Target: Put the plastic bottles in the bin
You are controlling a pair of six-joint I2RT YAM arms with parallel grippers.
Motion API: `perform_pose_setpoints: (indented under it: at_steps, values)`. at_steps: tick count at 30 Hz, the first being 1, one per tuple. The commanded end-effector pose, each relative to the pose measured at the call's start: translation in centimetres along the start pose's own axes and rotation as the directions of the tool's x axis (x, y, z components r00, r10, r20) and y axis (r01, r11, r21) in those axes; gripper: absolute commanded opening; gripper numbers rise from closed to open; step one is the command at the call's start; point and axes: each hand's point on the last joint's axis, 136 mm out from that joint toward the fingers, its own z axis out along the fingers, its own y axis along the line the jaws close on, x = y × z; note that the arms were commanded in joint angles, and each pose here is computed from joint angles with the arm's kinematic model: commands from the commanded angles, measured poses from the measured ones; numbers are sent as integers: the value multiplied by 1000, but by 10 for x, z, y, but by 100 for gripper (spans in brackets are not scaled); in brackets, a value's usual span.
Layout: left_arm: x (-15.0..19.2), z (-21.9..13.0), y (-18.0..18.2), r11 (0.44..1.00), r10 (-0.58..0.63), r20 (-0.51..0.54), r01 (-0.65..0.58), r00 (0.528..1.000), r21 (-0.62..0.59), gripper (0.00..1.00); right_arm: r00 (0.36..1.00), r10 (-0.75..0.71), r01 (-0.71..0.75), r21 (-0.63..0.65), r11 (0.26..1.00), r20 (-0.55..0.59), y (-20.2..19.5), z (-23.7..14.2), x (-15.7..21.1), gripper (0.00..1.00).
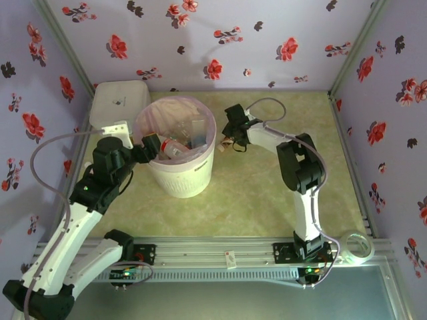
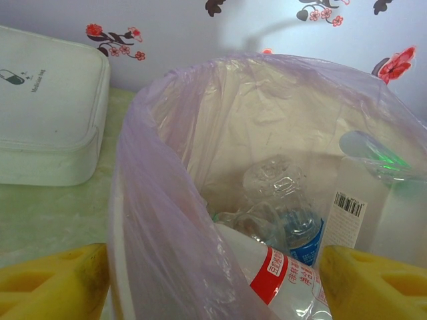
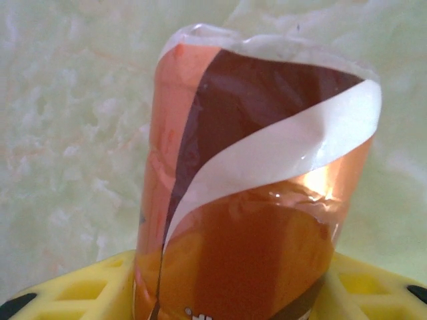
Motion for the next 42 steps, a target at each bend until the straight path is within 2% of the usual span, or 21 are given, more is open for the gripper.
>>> perform_pose_setpoints:
  at_steps: [1, 9, 15, 20, 24, 32, 36, 42]
  values:
    - [-5, 1, -16, 997, -24, -4, 24, 1000, 75, 81, 992, -87, 88, -12, 996, 96, 3, -53, -40, 51]
    - [-1, 11, -22, 993, -36, -19, 38, 999, 107, 81, 944, -205, 213, -4, 977, 258, -7, -159, -96, 51]
    - [9, 23, -34, 987, -10, -79, 23, 997, 159, 81, 878, -297, 340, -54, 939, 376, 7, -252, -124, 50]
    - [9, 31, -48, 973, -28, -90, 48, 996, 226, 81, 849, -295, 398, -163, 903, 438, 28, -318, -131, 50]
    - [12, 38, -55, 969, -26, -113, 53, 993, 241, 79, 844, -276, 429, -271, 862, 459, 49, -354, -126, 49]
    - [20, 44, -80, 953, 0, -133, 40, 991, 299, 78, 811, -356, 544, -374, 751, 464, 111, -381, -92, 49]
    - [23, 45, -87, 948, -4, -141, 49, 990, 314, 78, 811, -395, 567, -417, 710, 431, 139, -368, -74, 48]
    - [21, 48, -91, 945, -12, -137, 56, 991, 323, 78, 787, -522, 616, -467, 634, 330, 166, -344, -18, 48]
